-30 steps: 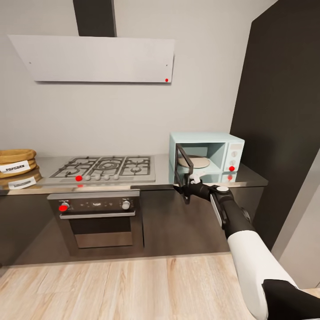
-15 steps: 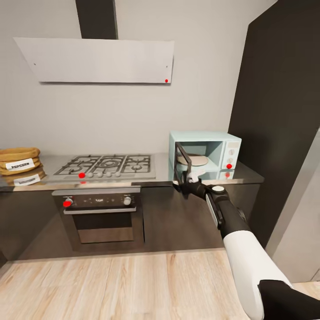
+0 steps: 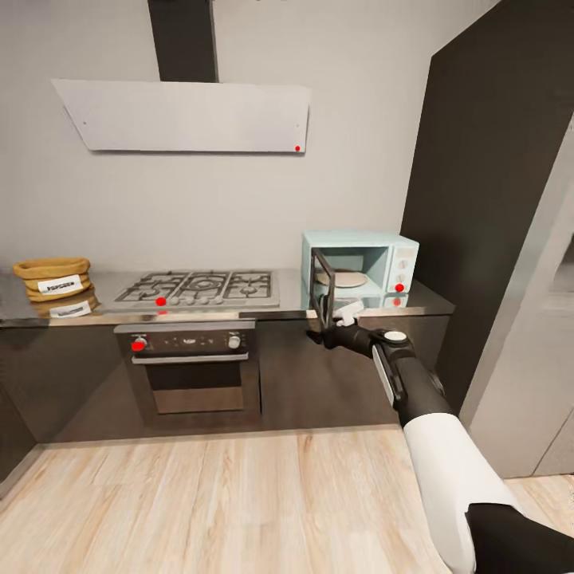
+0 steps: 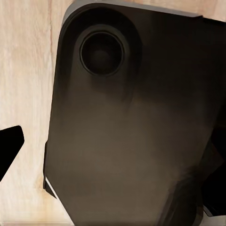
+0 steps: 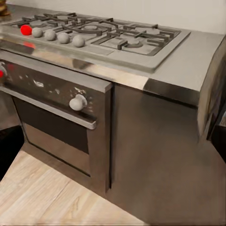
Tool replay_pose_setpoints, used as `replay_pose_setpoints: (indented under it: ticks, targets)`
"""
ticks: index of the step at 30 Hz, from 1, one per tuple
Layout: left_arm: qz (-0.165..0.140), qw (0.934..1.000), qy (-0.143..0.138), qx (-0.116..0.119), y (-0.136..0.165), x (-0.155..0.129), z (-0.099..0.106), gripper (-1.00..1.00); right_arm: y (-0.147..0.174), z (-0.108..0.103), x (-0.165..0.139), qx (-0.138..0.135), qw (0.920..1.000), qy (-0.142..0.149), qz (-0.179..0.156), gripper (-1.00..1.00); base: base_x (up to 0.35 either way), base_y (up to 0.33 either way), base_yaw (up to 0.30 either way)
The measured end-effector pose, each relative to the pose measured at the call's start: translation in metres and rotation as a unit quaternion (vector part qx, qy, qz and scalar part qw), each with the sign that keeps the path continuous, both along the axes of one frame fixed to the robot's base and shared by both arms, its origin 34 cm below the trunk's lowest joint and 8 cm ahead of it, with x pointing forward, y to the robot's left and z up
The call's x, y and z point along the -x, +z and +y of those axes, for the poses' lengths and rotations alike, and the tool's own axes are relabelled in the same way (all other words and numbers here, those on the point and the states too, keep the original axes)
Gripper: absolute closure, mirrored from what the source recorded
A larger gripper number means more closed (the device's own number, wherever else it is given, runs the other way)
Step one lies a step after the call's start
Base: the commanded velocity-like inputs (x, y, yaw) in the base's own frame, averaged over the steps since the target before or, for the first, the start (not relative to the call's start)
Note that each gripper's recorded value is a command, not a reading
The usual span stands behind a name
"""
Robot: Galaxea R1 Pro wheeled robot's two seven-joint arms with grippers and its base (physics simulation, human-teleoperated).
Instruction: In the kitchen, take the popcorn bag from the countertop, put it into the microwave, and heat it until the popcorn is cooked so the cooked popcorn ends up inside the bag.
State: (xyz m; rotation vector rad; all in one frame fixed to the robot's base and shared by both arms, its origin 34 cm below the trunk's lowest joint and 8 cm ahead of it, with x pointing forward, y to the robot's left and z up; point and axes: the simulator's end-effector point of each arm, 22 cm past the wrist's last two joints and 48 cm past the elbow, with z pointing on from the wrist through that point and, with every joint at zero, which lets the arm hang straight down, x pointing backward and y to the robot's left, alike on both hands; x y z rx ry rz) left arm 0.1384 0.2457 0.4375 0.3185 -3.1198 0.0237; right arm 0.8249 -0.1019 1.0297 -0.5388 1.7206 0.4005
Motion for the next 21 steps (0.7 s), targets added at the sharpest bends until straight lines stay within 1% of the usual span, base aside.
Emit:
replay_pose_setpoints:
  ticks: [1,3,4,5,6,8,9,10,11,12,13,14,15,16,17,18,20,21]
  targets:
    - [0.000,1.0000,0.000,0.000,0.000,0.000,0.000,-1.00,-0.004,0.001,0.000,0.001,1.0000,0.001,0.004,-1.00,-0.232,0.000,0.000]
    - [0.000,1.0000,0.000,0.000,0.000,0.000,0.000,-1.00,-0.032,0.006,0.003,0.007,0.9993,0.006,0.035,-1.00,-0.103,0.000,0.000]
    - [0.000,1.0000,0.000,0.000,0.000,0.000,0.000,-1.00,-0.053,0.011,0.006,0.010,0.9982,0.011,0.059,-1.00,-0.028,0.000,0.000]
    - [0.000,1.0000,0.000,0.000,0.000,0.000,0.000,-1.00,-0.086,0.018,0.012,0.015,0.9952,0.017,0.095,-1.00,-0.018,0.000,0.000]
    - [-0.001,1.0000,0.000,0.000,0.000,0.000,0.000,-1.00,-0.104,0.023,0.017,0.017,0.9930,0.023,0.115,-1.00,-0.009,0.000,0.000]
    - [0.000,1.0000,0.000,0.000,0.000,0.000,0.000,-1.00,-0.154,0.043,0.039,0.021,0.9837,0.042,0.174,-1.00,-0.004,0.000,0.000]
    - [0.000,1.0000,0.000,0.000,0.000,0.000,0.001,-1.00,-0.170,0.048,0.046,0.021,0.9799,0.046,0.193,-1.00,-0.002,0.000,0.000]
    - [0.000,1.0000,0.000,0.000,0.000,0.000,0.000,-1.00,-0.191,0.053,0.058,0.021,0.9739,0.052,0.220,-1.00,-0.001,0.000,0.000]
    - [0.000,1.0000,0.000,0.000,0.000,0.000,0.000,-1.00,-0.206,0.054,0.066,0.021,0.9694,0.053,0.239,-1.00,0.000,0.000,0.000]
    - [0.000,1.0000,0.000,0.000,0.000,0.000,0.000,-1.00,-0.230,0.053,0.079,0.026,0.9619,0.051,0.267,-1.00,0.000,0.000,0.000]
    - [0.000,1.0000,0.000,0.000,0.000,0.000,0.000,-1.00,-0.268,0.046,0.099,0.039,0.9493,0.036,0.310,-1.00,0.000,0.000,0.000]
    - [0.000,1.0000,0.000,0.000,0.000,0.000,0.001,-1.00,-0.314,0.034,0.127,0.063,0.9329,0.013,0.354,-1.00,0.000,0.000,0.000]
    - [0.000,1.0000,0.000,0.000,0.000,0.000,0.001,-1.00,-0.333,0.028,0.140,0.075,0.9264,0.001,0.369,-1.00,0.000,0.000,0.000]
    - [0.000,1.0000,0.001,0.000,0.000,0.000,0.001,-1.00,-0.346,0.020,0.144,0.087,0.9256,-0.018,0.368,-1.00,0.000,0.000,0.000]
    - [0.000,1.0000,0.001,0.000,0.000,0.000,0.001,-1.00,-0.356,0.007,0.144,0.103,0.9276,-0.045,0.356,-1.00,0.000,0.000,0.000]
    - [0.000,1.0000,0.001,0.000,0.000,0.000,0.001,-1.00,-0.371,-0.002,0.154,0.114,0.9243,-0.061,0.359,-1.00,0.000,0.000,0.000]
    - [0.000,1.0000,0.001,0.000,0.000,0.000,0.001,-1.00,-0.412,-0.025,0.193,0.129,0.9095,-0.082,0.386,-1.00,0.000,0.000,0.000]
    - [0.000,1.0000,0.001,0.000,0.000,0.000,0.001,-1.00,-0.437,-0.046,0.221,0.139,0.8982,-0.094,0.406,-1.00,0.000,0.000,0.000]
